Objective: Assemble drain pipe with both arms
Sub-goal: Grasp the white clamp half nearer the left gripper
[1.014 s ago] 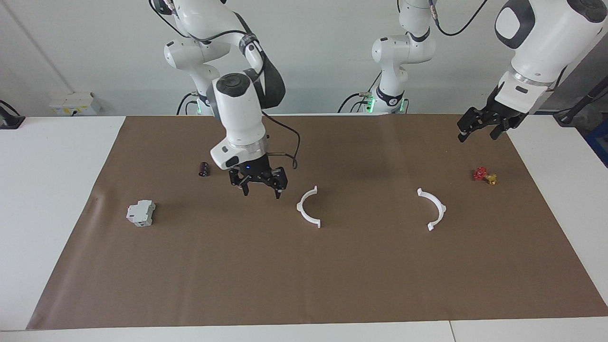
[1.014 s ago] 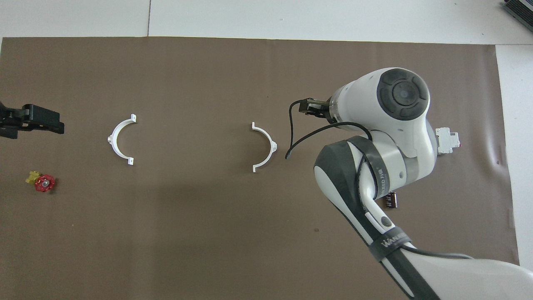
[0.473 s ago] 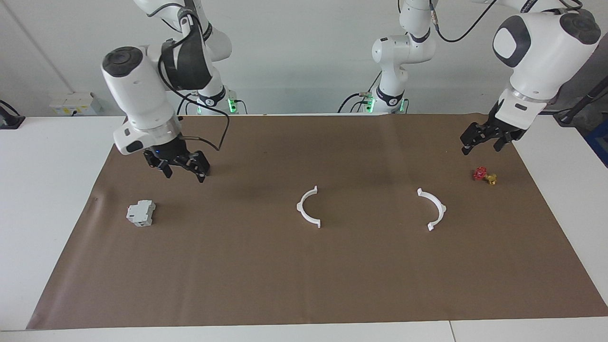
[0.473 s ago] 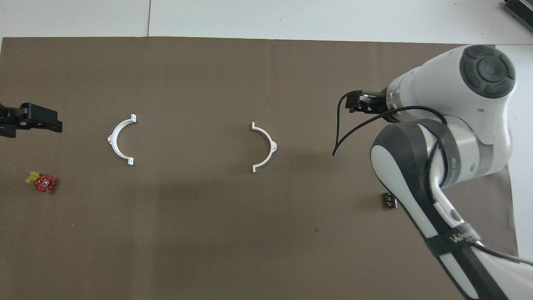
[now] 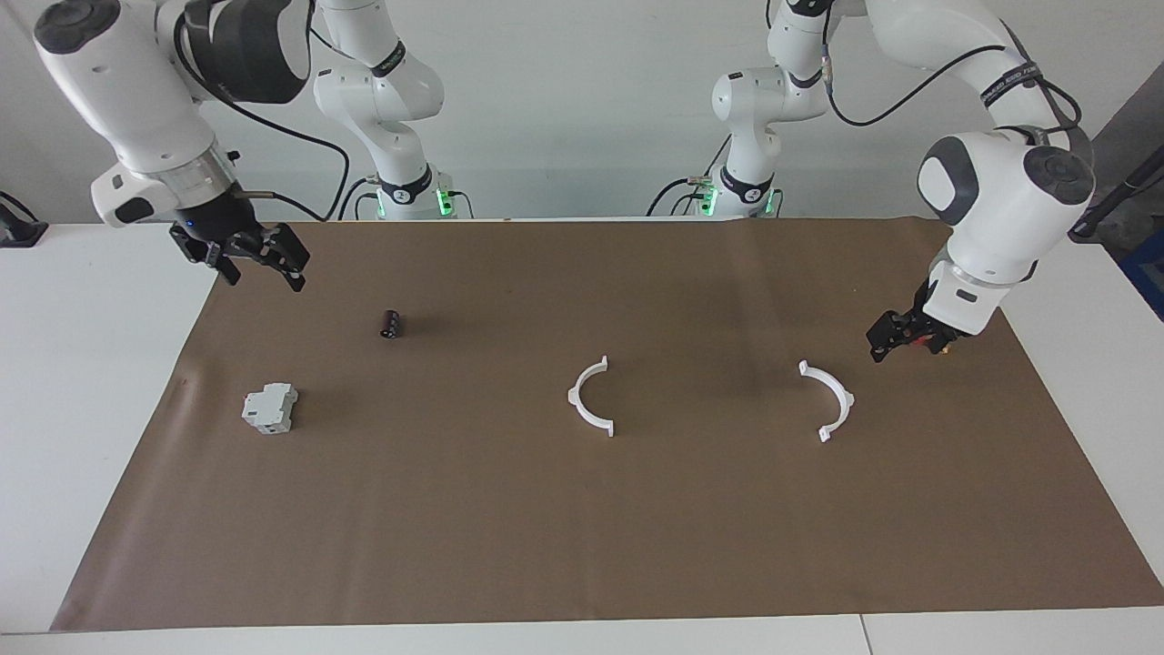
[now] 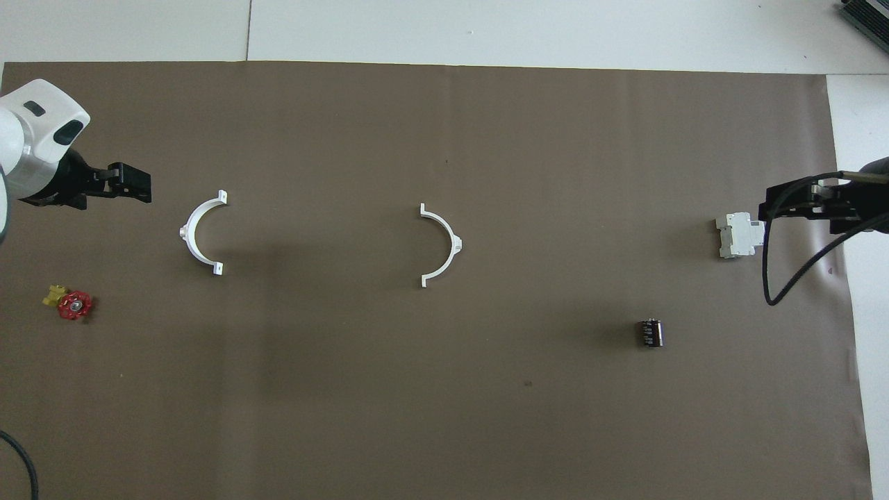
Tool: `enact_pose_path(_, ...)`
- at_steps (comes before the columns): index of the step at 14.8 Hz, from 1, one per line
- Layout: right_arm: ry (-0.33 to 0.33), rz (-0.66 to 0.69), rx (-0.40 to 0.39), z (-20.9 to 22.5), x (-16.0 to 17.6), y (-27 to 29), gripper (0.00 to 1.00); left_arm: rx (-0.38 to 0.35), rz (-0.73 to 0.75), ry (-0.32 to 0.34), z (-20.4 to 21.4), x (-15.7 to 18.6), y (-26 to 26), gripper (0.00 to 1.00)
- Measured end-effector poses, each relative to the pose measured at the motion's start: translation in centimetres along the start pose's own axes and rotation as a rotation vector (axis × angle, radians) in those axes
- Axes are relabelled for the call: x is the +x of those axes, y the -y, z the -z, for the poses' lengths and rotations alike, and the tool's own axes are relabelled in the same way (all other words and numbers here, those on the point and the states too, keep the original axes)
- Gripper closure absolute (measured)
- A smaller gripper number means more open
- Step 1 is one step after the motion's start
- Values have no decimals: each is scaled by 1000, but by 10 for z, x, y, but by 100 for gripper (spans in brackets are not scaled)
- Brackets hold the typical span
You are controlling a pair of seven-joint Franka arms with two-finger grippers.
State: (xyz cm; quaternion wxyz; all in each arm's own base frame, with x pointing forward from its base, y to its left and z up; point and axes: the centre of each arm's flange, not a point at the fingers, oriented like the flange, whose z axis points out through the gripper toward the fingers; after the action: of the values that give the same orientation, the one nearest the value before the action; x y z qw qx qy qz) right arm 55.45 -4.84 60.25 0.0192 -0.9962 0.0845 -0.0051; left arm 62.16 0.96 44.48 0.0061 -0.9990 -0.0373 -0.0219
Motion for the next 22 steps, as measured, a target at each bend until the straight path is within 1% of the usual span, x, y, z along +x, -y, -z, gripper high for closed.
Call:
enact_pose_path(1,6,12,-6,13,-3,-3,0,-1,9,-7,-14,-2,-1,0)
enact_pose_path(3,18,34,-33,32,-7,-3,0,-1,16,2,-32,-8,-1,0)
enact_pose_path(6,57,57,-45,20,-7,3,0,1,60,31,-47,-13,-4,0)
enact_pose_path(9,75,62,-50,11,-4,5,0,3,68,62,-67,-16,-13,0)
enact_pose_path(11,75,65,-50,9,-4,7,0,1,71,56,-82,-20,-18,0)
enact_pose_path(13,62,72,-53,5,-3,10,0,-3,73,30,-104,-29,-19,0)
enact_pose_path(15,66,85,-63,0,-4,14,0,-5,74,21,-121,-37,-18,0)
enact_pose_path(17,67,100,-66,-2,-5,22,0,-4,74,26,-125,-41,-18,0)
enact_pose_path(22,65,97,-65,0,-6,20,0,-4,75,29,-128,-41,-18,4)
